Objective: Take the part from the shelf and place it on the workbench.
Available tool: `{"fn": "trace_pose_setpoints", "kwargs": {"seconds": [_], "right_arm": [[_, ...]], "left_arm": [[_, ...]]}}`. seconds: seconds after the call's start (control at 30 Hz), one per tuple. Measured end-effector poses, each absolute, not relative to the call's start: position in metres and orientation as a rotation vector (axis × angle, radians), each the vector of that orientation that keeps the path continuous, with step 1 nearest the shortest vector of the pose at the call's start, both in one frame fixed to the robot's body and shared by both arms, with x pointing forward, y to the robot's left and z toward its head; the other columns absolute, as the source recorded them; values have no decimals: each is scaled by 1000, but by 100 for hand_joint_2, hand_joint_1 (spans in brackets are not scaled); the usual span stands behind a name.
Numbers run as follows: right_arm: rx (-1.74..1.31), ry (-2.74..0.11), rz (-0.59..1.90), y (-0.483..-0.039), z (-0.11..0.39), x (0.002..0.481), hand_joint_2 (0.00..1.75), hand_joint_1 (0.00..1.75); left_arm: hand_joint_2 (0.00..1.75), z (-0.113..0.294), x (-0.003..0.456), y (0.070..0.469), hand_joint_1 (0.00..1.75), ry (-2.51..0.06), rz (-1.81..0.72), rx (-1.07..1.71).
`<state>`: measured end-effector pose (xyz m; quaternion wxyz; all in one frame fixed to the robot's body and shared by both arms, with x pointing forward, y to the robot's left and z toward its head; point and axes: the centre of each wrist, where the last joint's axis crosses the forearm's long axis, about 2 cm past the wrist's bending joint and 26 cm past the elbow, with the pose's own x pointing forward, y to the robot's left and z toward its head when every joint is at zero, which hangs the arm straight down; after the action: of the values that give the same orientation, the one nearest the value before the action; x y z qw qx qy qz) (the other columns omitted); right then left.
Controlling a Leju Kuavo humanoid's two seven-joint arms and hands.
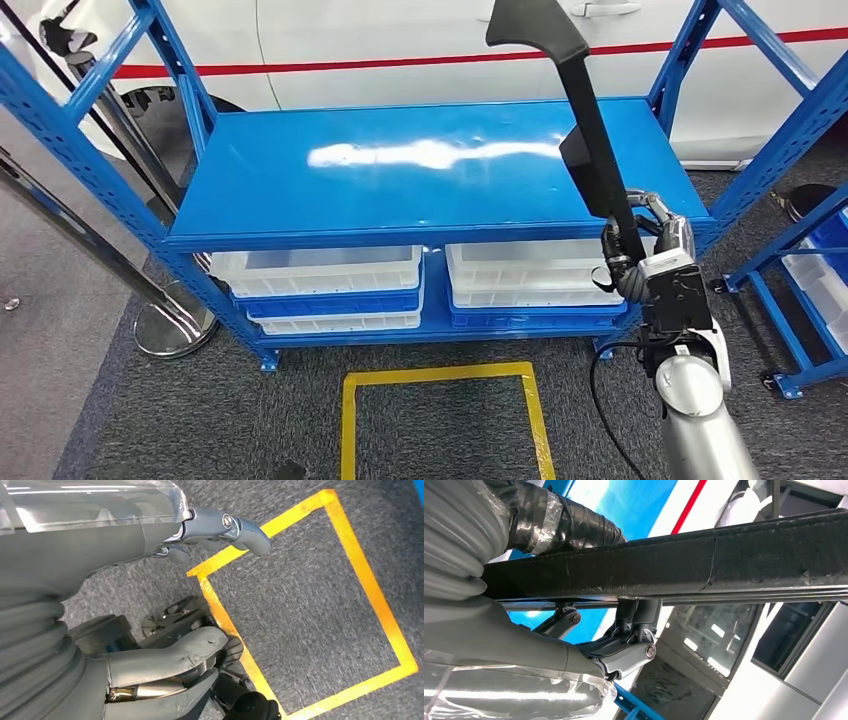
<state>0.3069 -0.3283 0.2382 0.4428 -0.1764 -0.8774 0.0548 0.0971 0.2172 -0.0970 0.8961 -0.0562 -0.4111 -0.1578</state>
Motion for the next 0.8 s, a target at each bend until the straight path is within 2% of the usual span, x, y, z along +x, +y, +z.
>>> {"fn": "trace_pose_setpoints", "kwargs": {"seconds": [0.8], "right_arm": [[-435, -2183, 131, -327, 241, 309, 175, 175]], "left_arm": [[175, -97, 96, 218, 0, -840, -330, -116]]}}
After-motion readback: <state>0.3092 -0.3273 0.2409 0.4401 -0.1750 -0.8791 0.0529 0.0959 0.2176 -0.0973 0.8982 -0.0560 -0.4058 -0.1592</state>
